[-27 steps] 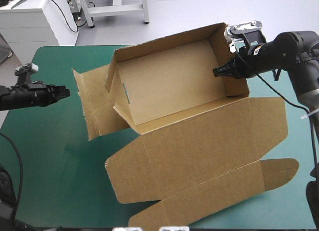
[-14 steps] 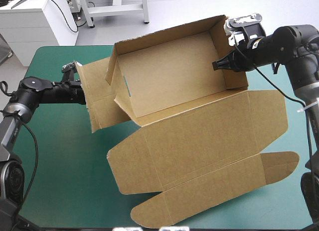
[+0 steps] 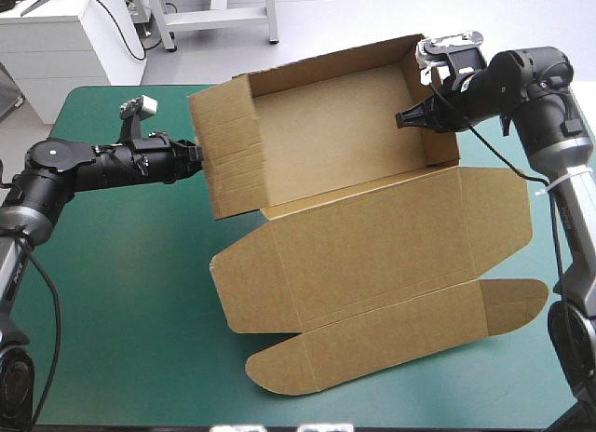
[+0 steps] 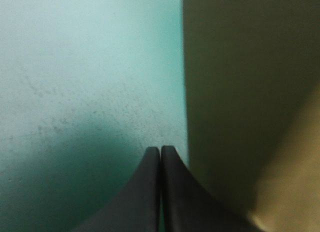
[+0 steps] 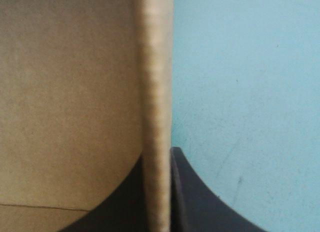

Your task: Fold the box

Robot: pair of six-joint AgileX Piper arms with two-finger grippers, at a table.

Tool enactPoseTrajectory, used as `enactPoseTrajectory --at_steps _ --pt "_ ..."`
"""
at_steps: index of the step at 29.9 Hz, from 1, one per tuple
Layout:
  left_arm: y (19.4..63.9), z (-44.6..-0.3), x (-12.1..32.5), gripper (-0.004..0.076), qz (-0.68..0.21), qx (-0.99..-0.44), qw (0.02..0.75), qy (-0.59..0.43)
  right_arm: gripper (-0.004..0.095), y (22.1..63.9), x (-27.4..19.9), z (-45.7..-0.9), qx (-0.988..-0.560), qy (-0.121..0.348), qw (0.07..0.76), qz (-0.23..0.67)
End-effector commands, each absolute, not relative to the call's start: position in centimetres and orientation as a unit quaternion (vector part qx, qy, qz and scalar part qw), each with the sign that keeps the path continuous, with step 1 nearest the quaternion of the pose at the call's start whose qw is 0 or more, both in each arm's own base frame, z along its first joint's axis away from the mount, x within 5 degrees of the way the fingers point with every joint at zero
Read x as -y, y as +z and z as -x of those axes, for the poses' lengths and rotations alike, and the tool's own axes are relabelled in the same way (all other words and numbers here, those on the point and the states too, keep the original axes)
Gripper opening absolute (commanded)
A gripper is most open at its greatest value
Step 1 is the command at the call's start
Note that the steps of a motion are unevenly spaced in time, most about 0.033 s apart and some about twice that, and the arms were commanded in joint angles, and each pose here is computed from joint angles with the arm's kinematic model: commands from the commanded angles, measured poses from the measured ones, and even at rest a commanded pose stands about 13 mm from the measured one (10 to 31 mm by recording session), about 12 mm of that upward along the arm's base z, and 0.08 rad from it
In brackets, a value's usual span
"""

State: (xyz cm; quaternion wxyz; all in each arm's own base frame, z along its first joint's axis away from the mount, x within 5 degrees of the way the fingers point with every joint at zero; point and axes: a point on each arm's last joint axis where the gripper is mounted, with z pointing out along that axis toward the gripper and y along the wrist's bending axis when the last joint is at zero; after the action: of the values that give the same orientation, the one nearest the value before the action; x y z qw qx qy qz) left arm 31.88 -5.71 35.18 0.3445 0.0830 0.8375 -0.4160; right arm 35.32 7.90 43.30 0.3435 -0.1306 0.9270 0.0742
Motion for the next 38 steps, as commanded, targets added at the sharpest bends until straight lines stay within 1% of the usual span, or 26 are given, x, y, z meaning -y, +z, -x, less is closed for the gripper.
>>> enactPoseTrajectory --at_steps 1,10,12,13,14,18,20,21,22,23,28,34,38 --pt "39.0 -30.1 6.4 -0.0008 -0.099 -0.798 0.379 -0.458 -0.0002 45.8 -7.7 -34.5 -0.904 0.082 0.401 0.121" --pt "40.7 -29.2 7.0 -0.0006 -0.114 -0.765 0.370 -0.515 -0.0002 45.4 -7.5 -34.9 -0.908 0.068 0.397 0.118" --pt "40.6 -29.2 7.0 0.0011 -0.115 -0.765 0.369 -0.516 -0.0002 45.4 -7.5 -34.9 -0.908 0.068 0.397 0.118" --pt "40.6 -29.2 7.0 0.0032 -0.117 -0.765 0.368 -0.516 -0.0002 45.4 -7.5 -34.9 -0.908 0.068 0.397 0.118" --pt "40.6 -29.2 7.1 0.0057 -0.117 -0.765 0.367 -0.517 -0.0002 45.4 -7.5 -34.9 -0.908 0.068 0.397 0.118" --pt "40.8 -29.0 7.2 0.0261 -0.118 -0.758 0.364 -0.529 -0.0002 45.2 -7.4 -35.1 -0.909 0.062 0.395 0.119" --pt "41.1 -28.9 7.3 0.0381 -0.117 -0.747 0.361 -0.545 -0.0002 45.2 -7.4 -35.1 -0.909 0.061 0.396 0.119" --pt "41.3 -28.8 7.3 0.0427 -0.118 -0.740 0.358 -0.556 -0.0002 45.2 -7.4 -35.1 -0.909 0.060 0.396 0.119" --pt "41.5 -28.6 7.4 0.0458 -0.120 -0.732 0.354 -0.570 -0.0002 45.2 -7.4 -35.1 -0.909 0.060 0.396 0.119" --pt "41.6 -28.5 7.5 0.0471 -0.122 -0.728 0.351 -0.576 -0.0002 45.2 -7.4 -35.1 -0.909 0.061 0.396 0.117" --pt "41.8 -28.3 7.6 0.0474 -0.128 -0.722 0.343 -0.587 -0.0002 45.2 -7.4 -35.1 -0.909 0.062 0.395 0.114" --pt "41.4 -29.0 7.5 0.0474 -0.103 -0.726 0.356 -0.579 -0.0002 45.2 -7.5 -35.1 -0.911 0.069 0.394 0.103" --pt "40.5 -29.2 8.5 0.0474 -0.109 -0.755 0.344 -0.547 0.0000 45.3 -7.5 -35.1 -0.909 0.071 0.398 0.100"
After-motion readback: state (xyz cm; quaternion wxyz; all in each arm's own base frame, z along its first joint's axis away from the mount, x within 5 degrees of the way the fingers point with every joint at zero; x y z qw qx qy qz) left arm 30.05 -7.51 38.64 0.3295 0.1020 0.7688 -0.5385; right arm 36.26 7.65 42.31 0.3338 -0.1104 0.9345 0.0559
